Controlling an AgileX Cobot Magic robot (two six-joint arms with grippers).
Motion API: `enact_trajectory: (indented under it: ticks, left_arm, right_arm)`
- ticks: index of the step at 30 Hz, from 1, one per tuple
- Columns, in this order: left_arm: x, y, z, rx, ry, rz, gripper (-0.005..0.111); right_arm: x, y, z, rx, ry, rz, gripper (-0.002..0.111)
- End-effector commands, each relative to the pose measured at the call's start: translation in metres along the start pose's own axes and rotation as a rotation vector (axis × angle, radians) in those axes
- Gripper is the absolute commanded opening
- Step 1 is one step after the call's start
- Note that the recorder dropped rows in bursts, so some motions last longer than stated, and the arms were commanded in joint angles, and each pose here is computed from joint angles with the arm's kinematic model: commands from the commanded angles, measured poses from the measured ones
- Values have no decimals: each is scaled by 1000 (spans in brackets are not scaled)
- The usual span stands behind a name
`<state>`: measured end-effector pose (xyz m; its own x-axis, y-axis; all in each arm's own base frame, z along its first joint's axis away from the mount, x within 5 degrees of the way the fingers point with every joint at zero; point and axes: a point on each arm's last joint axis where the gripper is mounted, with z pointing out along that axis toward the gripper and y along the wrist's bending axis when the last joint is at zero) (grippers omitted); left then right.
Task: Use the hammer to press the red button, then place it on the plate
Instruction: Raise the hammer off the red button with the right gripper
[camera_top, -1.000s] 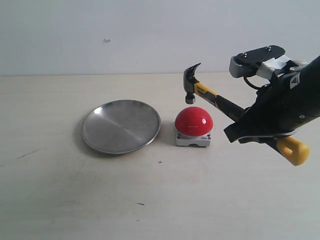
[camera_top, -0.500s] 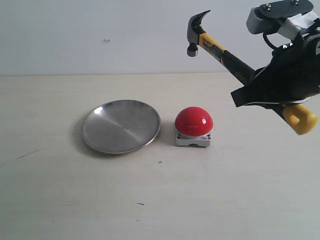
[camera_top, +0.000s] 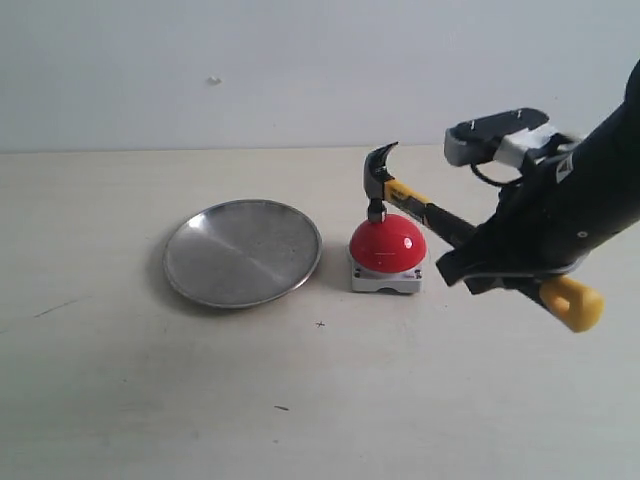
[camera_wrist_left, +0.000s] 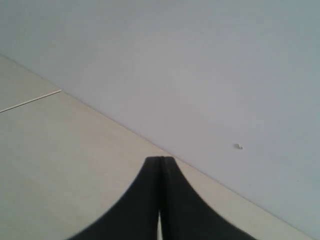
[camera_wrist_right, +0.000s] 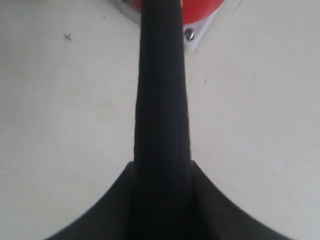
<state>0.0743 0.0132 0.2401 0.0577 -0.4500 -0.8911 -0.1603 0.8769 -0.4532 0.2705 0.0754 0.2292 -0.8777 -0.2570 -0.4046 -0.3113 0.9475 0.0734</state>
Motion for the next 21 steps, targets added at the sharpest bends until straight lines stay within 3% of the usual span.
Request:
enact_trajectory:
  ticks: [1,7,21]
  left_arm:
    - [-3,-1,-1,3,-12,-8,0]
    - [-3,-1,-1,3,-12,-8,0]
    - [-3,-1,-1,3,-12,-8,0]
  right_arm:
    - [-17,4,-56,5,-355,31,0]
    - [-6,13,-92,-79,-541,130,0]
    - [27,22,-58,-264,-647,257,0]
